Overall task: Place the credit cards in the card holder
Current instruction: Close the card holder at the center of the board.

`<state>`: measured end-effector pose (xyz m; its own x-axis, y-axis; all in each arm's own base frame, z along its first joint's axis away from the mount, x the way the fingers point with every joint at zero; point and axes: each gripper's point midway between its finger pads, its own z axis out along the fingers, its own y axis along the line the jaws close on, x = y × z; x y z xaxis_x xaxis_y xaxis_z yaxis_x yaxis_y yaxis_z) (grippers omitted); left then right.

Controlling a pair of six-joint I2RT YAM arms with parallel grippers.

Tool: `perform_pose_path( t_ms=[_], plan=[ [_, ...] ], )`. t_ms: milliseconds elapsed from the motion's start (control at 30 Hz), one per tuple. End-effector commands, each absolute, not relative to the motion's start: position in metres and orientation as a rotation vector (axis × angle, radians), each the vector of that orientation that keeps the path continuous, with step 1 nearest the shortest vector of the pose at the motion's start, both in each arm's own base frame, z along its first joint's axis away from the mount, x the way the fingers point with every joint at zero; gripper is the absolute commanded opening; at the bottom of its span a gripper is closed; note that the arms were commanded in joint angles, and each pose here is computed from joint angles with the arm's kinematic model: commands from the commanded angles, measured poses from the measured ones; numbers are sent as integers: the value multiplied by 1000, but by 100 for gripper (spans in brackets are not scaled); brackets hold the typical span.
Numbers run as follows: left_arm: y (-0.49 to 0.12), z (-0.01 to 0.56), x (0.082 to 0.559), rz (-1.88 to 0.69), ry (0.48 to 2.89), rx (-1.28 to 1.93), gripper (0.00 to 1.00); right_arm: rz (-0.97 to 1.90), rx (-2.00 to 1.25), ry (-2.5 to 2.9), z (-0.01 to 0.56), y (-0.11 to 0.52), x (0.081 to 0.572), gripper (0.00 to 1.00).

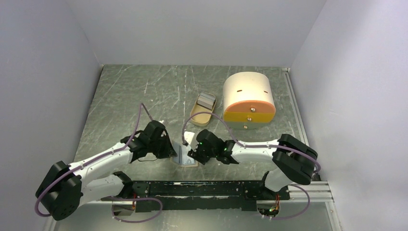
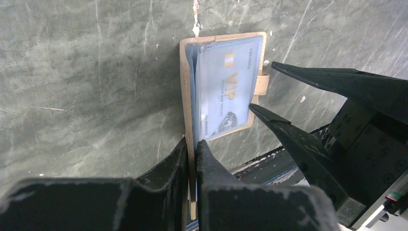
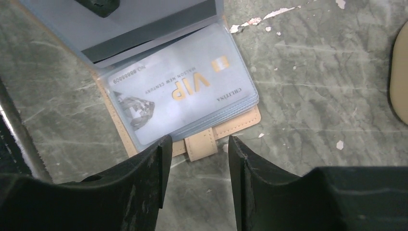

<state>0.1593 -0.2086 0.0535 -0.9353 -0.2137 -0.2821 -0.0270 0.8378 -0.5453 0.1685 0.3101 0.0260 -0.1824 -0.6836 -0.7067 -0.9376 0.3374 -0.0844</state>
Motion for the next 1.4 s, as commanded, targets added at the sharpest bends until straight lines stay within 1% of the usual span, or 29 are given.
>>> perform_pose_path(
  t_ms=[0,200,333,433,533,567,733,800,900,1100,1233,1367],
  plan=[
    [-212,53,153,-828,2711,-147,10,397,-1442,1923,27,312,181,50],
    [-210,52,155,-809,2727,-131,10,431,-1536,1897,27,312,172,51],
    [-210,54,158,-806,2731,-119,10,435,-1594,1884,26,311,168,56],
    [-210,55,160,-811,2730,-115,10,384,-1616,1911,15,310,173,55],
    [-209,55,161,-807,2734,-119,10,394,-1607,1933,12,315,175,50],
    [-208,55,161,-803,2736,-122,10,395,-1593,1936,14,316,176,46],
    [-201,56,163,-777,2735,-145,11,418,-1560,1951,19,319,175,23],
    [-199,57,164,-776,2733,-149,11,423,-1510,1947,22,320,177,12],
    [-199,56,164,-771,2740,-154,11,457,-1407,1922,33,323,181,0],
    [-194,50,164,-731,2754,-169,12,569,-1264,1853,52,329,184,0],
    [-192,47,164,-701,2771,-173,12,697,-1272,1804,56,332,170,0],
    [-190,45,166,-675,2771,-181,12,720,-1311,1792,52,323,165,0]
  ],
)
